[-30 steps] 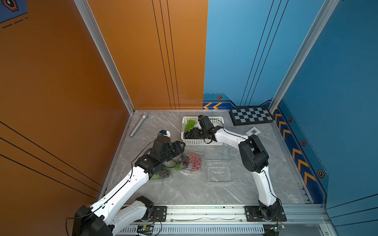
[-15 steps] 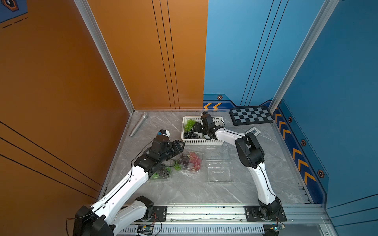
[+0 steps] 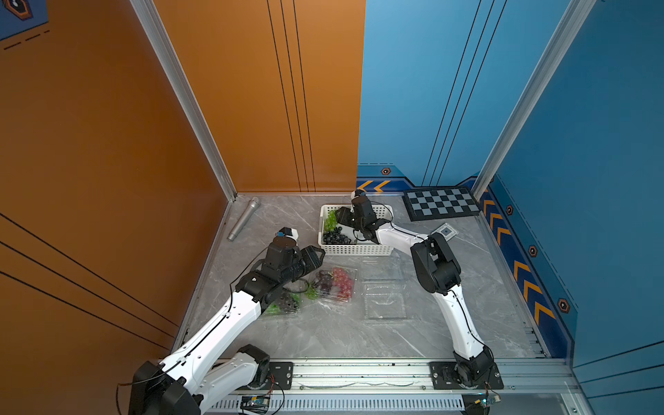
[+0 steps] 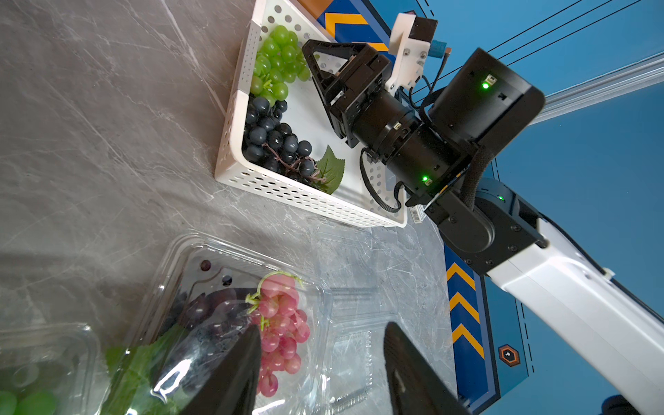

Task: Pack grapes into containers
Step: Pick up the grape from the basket.

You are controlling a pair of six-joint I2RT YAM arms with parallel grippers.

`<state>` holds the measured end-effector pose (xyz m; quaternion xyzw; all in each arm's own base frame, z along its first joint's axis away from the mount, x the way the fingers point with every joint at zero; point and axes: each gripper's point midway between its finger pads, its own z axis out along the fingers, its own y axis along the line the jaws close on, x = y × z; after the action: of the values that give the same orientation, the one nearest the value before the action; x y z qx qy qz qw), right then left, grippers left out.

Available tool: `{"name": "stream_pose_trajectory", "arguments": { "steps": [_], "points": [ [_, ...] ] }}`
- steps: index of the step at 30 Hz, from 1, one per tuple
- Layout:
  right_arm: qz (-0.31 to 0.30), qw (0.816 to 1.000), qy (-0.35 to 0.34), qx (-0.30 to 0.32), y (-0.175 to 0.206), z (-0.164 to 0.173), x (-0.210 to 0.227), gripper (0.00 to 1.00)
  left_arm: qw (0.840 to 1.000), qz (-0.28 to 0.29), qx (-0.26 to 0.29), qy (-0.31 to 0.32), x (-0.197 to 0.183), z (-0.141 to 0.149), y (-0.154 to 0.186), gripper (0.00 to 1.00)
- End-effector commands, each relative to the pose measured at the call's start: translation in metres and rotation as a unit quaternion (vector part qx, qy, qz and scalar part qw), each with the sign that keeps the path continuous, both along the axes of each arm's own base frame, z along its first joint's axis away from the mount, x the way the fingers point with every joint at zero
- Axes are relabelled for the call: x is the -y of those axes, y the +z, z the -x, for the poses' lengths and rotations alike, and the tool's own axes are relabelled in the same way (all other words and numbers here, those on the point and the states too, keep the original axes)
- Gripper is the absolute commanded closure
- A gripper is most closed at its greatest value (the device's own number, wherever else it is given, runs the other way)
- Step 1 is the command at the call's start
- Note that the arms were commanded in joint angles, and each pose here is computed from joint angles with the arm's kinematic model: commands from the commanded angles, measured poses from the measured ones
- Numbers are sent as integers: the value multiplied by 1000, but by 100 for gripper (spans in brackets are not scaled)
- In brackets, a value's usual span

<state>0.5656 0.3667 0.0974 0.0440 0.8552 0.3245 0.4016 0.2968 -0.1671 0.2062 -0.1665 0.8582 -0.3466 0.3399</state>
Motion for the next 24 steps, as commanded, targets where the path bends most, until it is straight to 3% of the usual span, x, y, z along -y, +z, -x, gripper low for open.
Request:
{"name": "stream_pose_trajectory", "arguments": {
  "steps": [1, 9, 17, 24],
  "points": [
    [9, 1000, -15, -3, -5, -8, 2, 52, 1000, 5, 8, -5, 0, -2, 4, 44],
    [12, 1000, -26, 4, -5, -14, 4, 56, 1000, 7, 5, -6, 1, -2, 0, 44],
    [20, 999, -31, 1, -8, -19, 4, 53, 1000, 9, 5, -5, 0, -2, 0, 44],
    [27, 999, -36, -3, -10, -22, 6, 66, 1000, 10, 2, -6, -1, -2, -2, 44]
  ]
}}
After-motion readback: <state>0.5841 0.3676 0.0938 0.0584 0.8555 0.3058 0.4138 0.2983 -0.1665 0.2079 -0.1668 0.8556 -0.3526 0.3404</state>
